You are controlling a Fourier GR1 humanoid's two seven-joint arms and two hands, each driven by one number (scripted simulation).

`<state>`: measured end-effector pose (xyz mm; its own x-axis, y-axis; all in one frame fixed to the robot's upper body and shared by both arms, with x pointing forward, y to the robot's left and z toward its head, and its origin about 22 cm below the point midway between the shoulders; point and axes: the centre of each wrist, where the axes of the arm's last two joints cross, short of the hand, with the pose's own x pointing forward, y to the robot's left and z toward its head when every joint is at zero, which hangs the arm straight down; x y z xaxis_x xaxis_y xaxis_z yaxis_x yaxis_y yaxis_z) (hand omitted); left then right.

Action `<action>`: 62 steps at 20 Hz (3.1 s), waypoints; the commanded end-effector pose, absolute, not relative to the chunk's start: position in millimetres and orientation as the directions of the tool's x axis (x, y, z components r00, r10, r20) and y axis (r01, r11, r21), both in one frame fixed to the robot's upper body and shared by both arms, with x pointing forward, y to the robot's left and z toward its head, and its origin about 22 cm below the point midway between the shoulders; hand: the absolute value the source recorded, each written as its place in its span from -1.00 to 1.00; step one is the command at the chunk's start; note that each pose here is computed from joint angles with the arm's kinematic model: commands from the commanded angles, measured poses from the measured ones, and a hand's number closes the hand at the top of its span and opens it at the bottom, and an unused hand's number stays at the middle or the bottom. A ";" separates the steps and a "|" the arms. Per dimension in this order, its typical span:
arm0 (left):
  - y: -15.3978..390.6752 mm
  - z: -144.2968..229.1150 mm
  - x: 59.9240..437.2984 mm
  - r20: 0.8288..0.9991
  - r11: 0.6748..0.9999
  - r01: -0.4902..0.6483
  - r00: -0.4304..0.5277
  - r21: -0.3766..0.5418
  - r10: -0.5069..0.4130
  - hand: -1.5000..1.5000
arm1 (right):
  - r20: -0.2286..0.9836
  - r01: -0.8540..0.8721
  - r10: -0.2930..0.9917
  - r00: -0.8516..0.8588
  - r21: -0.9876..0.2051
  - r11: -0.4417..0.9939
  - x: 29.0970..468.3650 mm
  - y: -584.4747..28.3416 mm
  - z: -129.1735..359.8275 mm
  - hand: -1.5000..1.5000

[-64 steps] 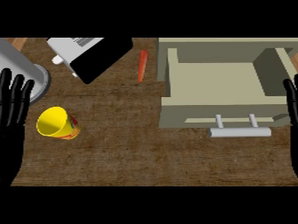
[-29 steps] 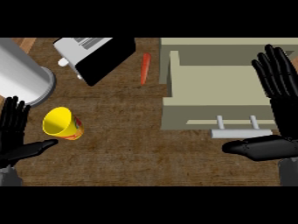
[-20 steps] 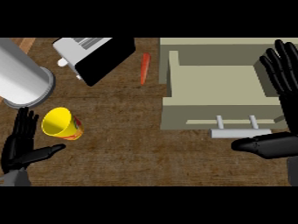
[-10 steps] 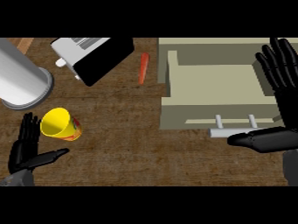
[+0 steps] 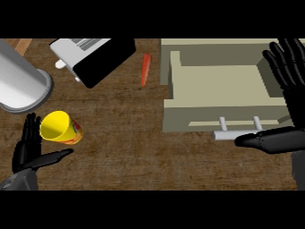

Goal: Pick up the cup, place it into the drawer and close the drawer

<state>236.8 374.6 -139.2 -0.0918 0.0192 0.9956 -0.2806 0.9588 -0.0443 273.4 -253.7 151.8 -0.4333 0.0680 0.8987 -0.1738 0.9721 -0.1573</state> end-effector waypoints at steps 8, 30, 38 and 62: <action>350.3 -136.6 259.0 0.989 0.973 -0.208 -0.127 -0.103 0.078 -1.00 | 0.893 -0.165 0.090 -0.441 -0.179 0.970 265.4 -260.2 150.9 -1.00; 283.4 -133.3 291.5 0.888 0.967 -0.228 -0.461 -0.117 -0.001 1.00 | 0.907 -0.169 0.067 -0.417 -0.150 0.974 287.6 -264.6 161.5 -1.00; 243.9 -75.0 356.6 0.841 0.991 0.063 -0.523 -0.118 0.134 1.00 | 0.907 -0.157 0.093 -0.411 -0.171 0.973 274.6 -269.4 147.6 -1.00; 44.0 193.5 439.0 0.887 0.978 0.199 -0.460 0.065 0.035 1.00 | 0.894 -0.117 0.106 -0.436 -0.173 0.978 286.2 -285.3 147.6 -1.00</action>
<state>439.7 73.4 163.2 -0.5093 0.0898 0.8559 0.2160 0.9760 0.0261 275.6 -278.6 147.5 -0.4225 0.1112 0.8995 -0.1162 0.9776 -0.1755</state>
